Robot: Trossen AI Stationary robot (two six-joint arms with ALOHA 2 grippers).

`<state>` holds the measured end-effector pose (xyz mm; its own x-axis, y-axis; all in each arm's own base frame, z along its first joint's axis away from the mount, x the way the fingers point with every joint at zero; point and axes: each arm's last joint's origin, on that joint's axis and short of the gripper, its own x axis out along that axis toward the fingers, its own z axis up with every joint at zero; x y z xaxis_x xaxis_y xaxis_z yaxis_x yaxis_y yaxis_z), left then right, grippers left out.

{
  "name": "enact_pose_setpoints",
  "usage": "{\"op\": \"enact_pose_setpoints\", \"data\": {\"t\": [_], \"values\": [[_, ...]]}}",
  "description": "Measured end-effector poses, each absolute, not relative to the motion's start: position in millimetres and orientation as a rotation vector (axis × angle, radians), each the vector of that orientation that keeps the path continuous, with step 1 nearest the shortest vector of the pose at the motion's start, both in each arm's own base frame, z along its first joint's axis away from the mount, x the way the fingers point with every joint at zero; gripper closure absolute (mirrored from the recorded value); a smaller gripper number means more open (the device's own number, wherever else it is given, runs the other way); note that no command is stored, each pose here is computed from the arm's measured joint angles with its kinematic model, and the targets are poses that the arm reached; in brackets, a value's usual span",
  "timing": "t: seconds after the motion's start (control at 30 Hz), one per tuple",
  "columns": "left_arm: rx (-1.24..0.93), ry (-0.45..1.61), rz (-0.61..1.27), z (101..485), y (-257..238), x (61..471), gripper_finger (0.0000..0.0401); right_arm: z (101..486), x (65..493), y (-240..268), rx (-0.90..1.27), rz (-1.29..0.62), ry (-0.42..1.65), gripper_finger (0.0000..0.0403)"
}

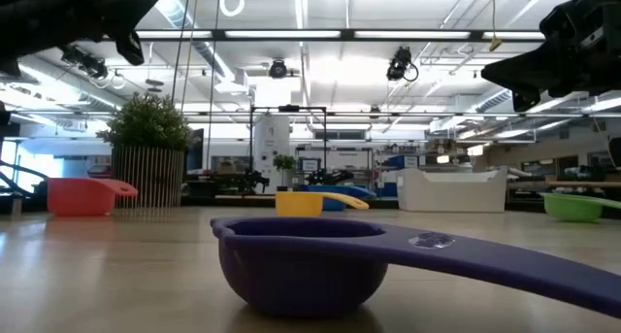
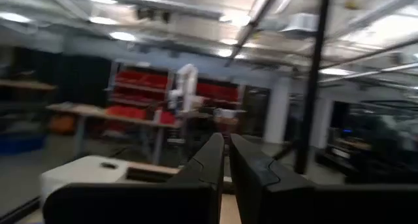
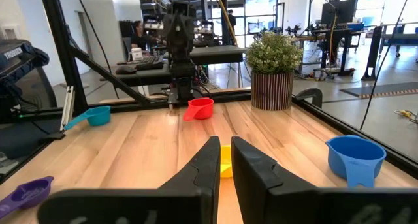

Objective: Nest measuring cups in basket
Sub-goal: Adjust the blue measuring cup

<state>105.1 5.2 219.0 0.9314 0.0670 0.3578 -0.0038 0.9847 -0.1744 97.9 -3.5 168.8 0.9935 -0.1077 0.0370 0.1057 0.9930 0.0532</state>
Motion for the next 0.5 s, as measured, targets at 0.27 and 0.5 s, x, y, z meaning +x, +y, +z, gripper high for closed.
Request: {"op": "enact_pose_setpoints", "data": {"t": [0.27,0.5], "values": [[-0.203,-0.042,0.199,287.0,9.4,115.2,0.0396,168.8,97.9,-3.5,0.052,-0.107,-0.040,0.0357],[-0.269,0.149,0.256,342.4,11.4,141.9,0.0398,168.9,97.9,-3.5,0.051,-0.107,-0.040,0.0357]]}}
